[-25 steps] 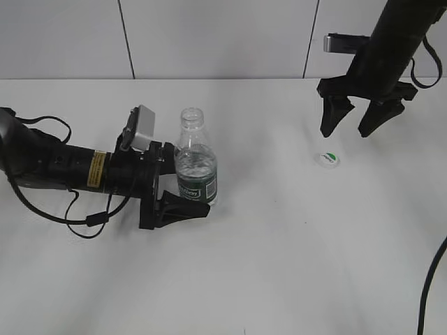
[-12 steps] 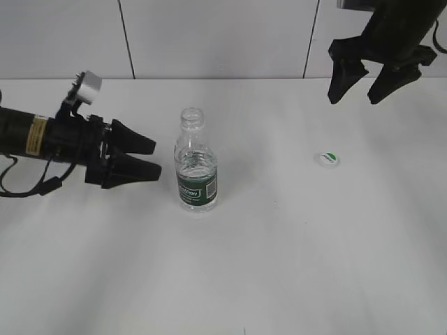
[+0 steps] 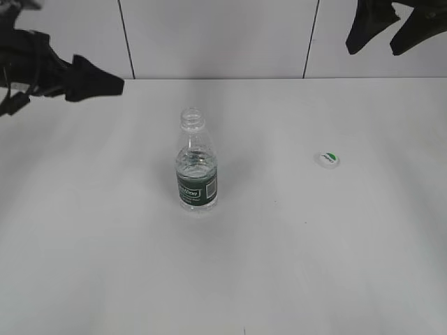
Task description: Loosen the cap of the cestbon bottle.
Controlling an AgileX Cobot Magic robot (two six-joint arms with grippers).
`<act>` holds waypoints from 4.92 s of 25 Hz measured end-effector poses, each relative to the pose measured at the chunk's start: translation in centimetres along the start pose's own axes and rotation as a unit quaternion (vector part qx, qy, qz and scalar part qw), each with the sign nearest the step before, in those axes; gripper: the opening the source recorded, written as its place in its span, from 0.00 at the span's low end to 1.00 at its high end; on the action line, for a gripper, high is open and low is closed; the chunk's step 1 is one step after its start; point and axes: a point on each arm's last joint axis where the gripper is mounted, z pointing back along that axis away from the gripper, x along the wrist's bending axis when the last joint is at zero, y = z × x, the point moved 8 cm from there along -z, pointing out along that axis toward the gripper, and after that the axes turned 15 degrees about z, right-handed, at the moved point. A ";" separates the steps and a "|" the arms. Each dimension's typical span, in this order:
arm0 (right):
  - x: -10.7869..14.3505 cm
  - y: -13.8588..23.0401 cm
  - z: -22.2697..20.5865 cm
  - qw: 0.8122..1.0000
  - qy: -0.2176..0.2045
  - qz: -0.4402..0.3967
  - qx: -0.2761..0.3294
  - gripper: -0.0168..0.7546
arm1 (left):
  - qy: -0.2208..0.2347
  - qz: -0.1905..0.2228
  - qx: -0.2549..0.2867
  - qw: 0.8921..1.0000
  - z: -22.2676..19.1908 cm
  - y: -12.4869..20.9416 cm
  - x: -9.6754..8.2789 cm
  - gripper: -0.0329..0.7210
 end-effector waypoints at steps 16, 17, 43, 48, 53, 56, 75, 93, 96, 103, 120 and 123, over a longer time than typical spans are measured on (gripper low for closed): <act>1.1 -0.5 4.2 0.999 0.008 0.008 -0.046 0.78 | -0.426 0.007 -0.219 0.878 13.0 -8.3 8.3 0.82; 1.1 -0.5 4.2 0.999 0.008 0.008 -0.046 0.78 | -0.441 -0.010 -0.213 0.872 13.3 -8.3 8.5 0.82; 1.3 -0.6 5.2 0.998 0.014 0.014 -0.056 0.78 | -0.448 0.157 0.155 0.867 15.0 7.2 10.0 0.75; 1.8 0.6 7.3 0.997 0.029 0.024 -0.065 0.78 | -0.397 0.184 0.170 0.883 15.4 7.5 6.7 0.75; 2.8 4.7 7.6 0.999 0.036 0.024 -0.033 0.78 | -0.380 0.191 0.175 0.888 17.0 7.6 4.0 0.75; 4.1 8.2 7.8 0.999 0.030 0.021 -0.012 0.78 | -0.376 0.191 0.165 0.892 18.1 8.2 2.3 0.75; 7.1 23.5 7.7 0.989 0.131 0.013 -0.072 0.78 | -0.363 0.185 0.085 0.909 22.5 17.6 -6.6 0.75; 8.4 26.7 8.7 0.957 0.189 0.031 -0.220 0.78 | -0.370 0.075 -0.168 0.911 27.3 18.6 -12.4 0.75; 8.4 26.7 9.0 0.952 0.194 0.033 -0.234 0.78 | -0.373 0.060 -0.193 0.906 27.8 18.8 -12.9 0.75; 8.9 27.3 9.9 0.958 0.187 0.031 -0.214 0.78 | -0.374 0.060 -0.192 0.905 27.8 18.9 -12.8 0.75; 11.1 32.2 12.5 0.940 0.214 0.043 -0.264 0.78 | -0.361 0.050 -0.188 0.912 27.7 18.9 -13.0 0.75; 11.4 32.6 12.9 0.932 0.216 0.030 -0.290 0.78 | -0.361 0.050 -0.188 0.912 27.7 18.9 -13.0 0.75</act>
